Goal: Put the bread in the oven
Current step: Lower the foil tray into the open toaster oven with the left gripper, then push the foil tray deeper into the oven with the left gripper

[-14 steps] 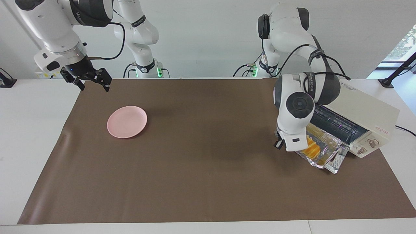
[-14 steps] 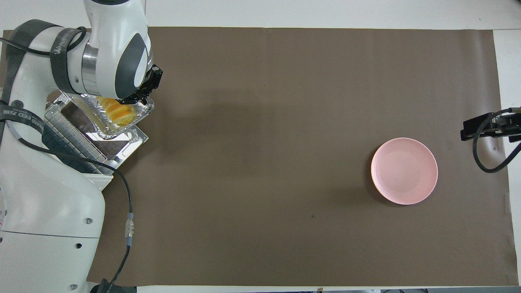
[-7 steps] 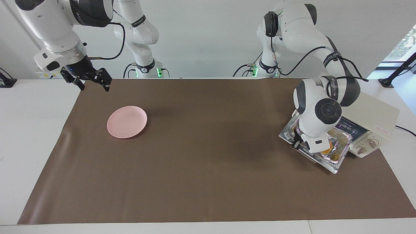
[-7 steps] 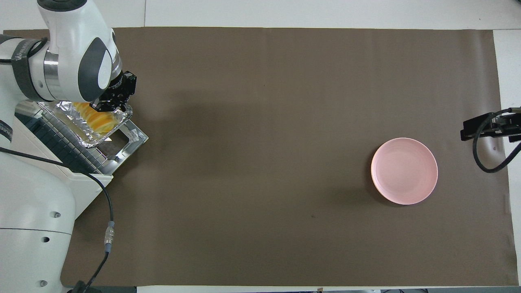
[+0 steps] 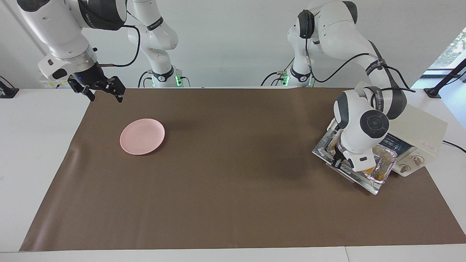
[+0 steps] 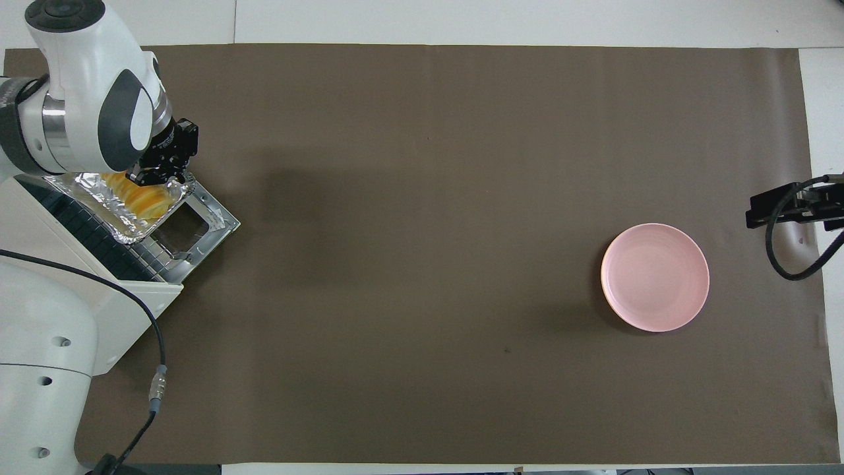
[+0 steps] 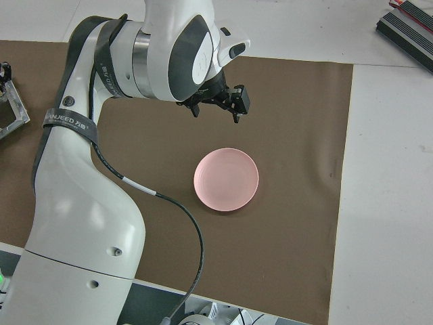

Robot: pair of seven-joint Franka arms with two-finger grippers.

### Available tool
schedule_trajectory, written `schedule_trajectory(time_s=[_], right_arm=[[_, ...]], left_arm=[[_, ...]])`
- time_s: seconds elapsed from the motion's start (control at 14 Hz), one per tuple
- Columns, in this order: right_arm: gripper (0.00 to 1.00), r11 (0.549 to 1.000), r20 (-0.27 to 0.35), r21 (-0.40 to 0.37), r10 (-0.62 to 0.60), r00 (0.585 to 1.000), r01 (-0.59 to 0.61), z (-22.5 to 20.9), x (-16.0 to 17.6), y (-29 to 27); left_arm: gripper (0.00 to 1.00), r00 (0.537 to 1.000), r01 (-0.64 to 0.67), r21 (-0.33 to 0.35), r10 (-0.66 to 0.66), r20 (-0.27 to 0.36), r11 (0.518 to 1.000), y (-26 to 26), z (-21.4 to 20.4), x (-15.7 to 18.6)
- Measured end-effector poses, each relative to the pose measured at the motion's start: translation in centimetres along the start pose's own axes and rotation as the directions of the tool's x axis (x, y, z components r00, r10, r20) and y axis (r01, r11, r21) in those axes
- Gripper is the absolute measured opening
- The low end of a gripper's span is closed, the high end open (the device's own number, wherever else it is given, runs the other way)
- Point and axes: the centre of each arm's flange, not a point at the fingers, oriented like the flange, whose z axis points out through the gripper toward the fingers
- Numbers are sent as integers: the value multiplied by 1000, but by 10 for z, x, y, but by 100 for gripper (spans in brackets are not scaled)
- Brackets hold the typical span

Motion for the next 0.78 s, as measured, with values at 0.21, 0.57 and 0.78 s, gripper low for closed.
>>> schedule_trajectory(time_s=[0.21, 0.57, 0.78], right_arm=[[100, 1000, 0, 0, 0, 1000, 0, 0, 0, 0], [100, 1000, 0, 0, 0, 1000, 0, 0, 0, 0], [100, 1000, 0, 0, 0, 1000, 0, 0, 0, 0]], left_arm=[[6, 1000, 5, -10, -5, 6, 1000, -11, -4, 13], [6, 998, -42, -32, 44, 42, 999, -41, -8, 35], [6, 996, -60, -27, 61, 61, 998, -49, -5, 34]])
